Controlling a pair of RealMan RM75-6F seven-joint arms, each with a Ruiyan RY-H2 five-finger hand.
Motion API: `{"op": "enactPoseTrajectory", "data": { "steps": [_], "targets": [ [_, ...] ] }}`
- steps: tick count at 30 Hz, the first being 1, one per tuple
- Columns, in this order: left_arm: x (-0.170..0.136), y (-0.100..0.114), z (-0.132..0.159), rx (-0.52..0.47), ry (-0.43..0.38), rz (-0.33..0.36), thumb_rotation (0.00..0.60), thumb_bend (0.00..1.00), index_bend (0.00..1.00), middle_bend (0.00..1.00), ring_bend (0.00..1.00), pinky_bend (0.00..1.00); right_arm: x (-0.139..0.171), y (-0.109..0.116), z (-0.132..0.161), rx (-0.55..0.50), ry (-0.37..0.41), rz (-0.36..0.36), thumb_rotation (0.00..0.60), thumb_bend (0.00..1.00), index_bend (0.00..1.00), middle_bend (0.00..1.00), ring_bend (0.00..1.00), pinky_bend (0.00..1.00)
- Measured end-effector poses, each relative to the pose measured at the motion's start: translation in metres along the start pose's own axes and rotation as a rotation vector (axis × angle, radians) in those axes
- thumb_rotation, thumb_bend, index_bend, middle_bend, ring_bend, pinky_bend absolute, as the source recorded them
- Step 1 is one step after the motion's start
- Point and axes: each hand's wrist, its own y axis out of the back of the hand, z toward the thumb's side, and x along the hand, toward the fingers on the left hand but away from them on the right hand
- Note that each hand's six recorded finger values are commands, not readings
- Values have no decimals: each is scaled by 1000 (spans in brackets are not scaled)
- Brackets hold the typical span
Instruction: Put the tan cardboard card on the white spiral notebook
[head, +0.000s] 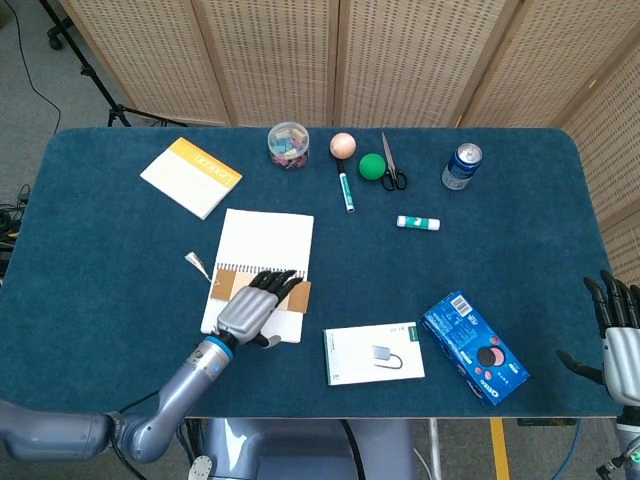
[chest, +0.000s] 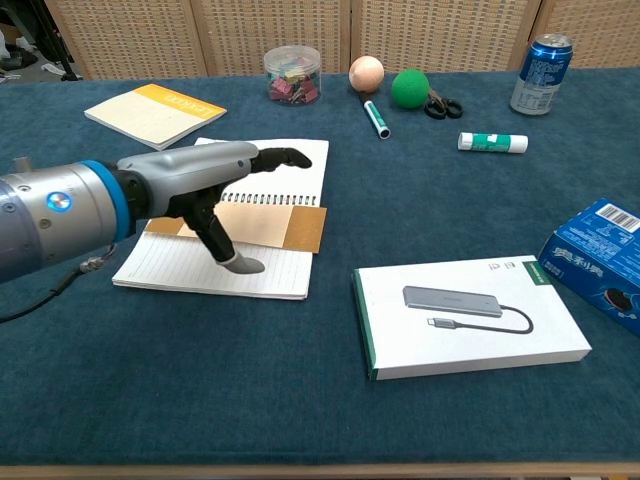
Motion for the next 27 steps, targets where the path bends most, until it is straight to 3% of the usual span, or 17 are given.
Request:
{"op": "enactPoseTrajectory", "data": {
  "steps": [15, 21, 27],
  "targets": [
    [-44, -17, -23, 46, -114, -159, 600, 212, 33, 0, 0, 0, 0, -4, 2, 8, 5, 8, 600, 0, 0, 0, 0, 0],
    [-46, -30, -28, 30, -131, -221, 600, 212, 35, 0, 0, 0, 0, -5, 3, 11, 6, 12, 600, 0, 0, 0, 0, 0],
    [-37, -42, -24, 5, -153, -237, 600, 211, 39, 0, 0, 0, 0, -5, 2, 9, 2, 13, 600, 0, 0, 0, 0, 0]
  ]
}}
